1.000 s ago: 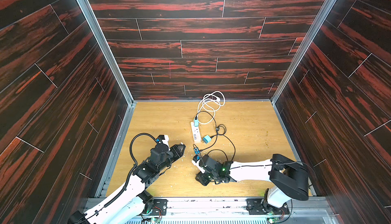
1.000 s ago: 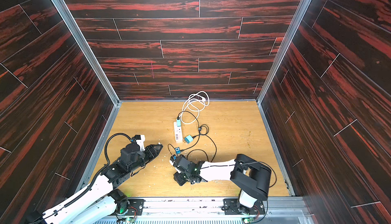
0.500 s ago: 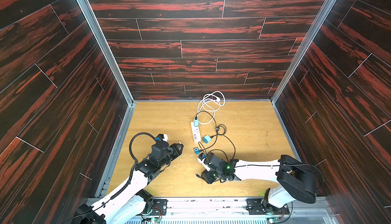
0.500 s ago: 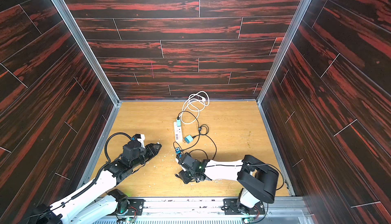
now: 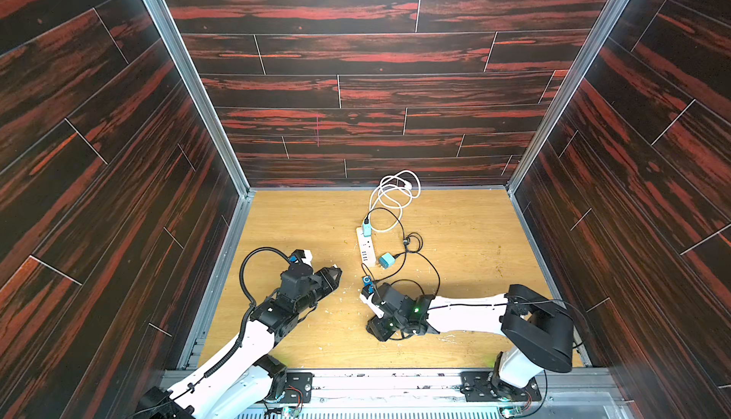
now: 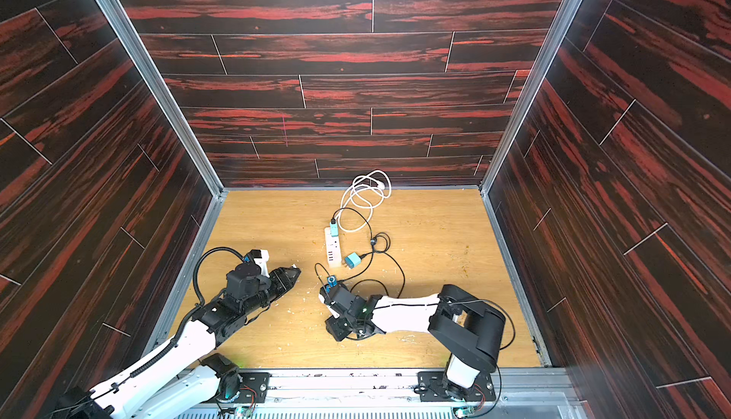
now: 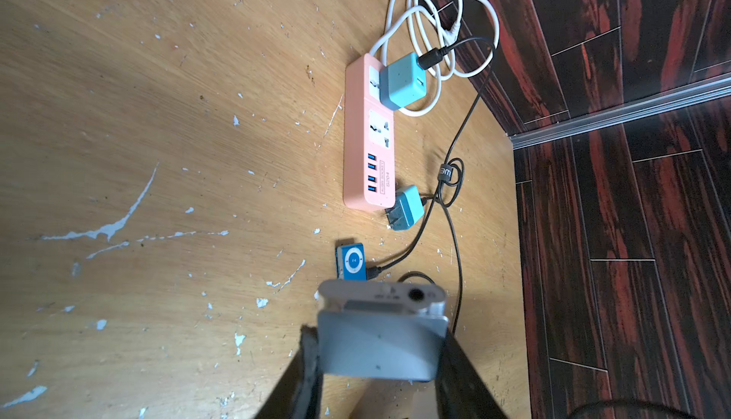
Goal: Charge mp3
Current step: Pick up the charging cable from the center of the board.
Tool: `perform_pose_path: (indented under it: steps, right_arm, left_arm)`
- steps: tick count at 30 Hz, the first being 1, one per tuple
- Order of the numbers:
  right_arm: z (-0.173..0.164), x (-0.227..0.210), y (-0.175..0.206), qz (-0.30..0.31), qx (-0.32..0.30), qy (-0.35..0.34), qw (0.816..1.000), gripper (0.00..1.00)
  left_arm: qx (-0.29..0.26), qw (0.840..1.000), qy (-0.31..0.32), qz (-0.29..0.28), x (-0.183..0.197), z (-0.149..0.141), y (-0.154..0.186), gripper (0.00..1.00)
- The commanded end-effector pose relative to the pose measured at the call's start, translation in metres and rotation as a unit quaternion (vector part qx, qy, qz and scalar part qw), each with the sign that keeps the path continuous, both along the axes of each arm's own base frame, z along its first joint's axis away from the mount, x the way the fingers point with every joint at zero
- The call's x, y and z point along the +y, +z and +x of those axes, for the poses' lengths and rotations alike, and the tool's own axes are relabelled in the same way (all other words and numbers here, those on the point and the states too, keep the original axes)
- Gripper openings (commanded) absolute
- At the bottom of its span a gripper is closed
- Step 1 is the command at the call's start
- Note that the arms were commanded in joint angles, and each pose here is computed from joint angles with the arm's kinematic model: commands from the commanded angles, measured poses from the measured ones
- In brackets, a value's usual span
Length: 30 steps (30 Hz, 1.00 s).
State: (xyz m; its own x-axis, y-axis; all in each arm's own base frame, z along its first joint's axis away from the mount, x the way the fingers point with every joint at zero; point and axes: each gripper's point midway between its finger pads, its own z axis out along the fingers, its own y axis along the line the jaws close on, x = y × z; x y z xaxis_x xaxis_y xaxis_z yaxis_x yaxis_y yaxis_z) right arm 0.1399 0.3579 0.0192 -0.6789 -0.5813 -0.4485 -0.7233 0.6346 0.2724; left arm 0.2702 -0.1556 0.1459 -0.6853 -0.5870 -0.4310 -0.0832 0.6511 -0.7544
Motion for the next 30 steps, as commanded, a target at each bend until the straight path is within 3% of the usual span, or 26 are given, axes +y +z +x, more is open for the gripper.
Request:
perform_pose_path:
  steps: [1,17,27,30]
  right_arm:
    - [-0.017,-0.012,-0.027,-0.055,0.03,0.01,0.998,0.46]
    - [-0.032,-0.044,-0.046,-0.156,0.006,0.013,0.988,0.33]
    - [-0.04,-0.049,-0.047,-0.167,0.016,0.023,0.986,0.25]
    - [-0.042,-0.049,-0.05,-0.172,0.018,0.026,0.985,0.16]
  left_arm:
    - [-0.014,1.0,-0.002,0.002,0.002,0.0,0.008,0.0]
    - [-0.014,1.0,0.003,0.001,0.007,-0.005,0.009,0.0]
    - [-0.016,1.0,0.005,-0.002,0.008,-0.007,0.01,0.0]
    - [-0.016,1.0,0.005,-0.002,0.008,-0.007,0.01,0.0]
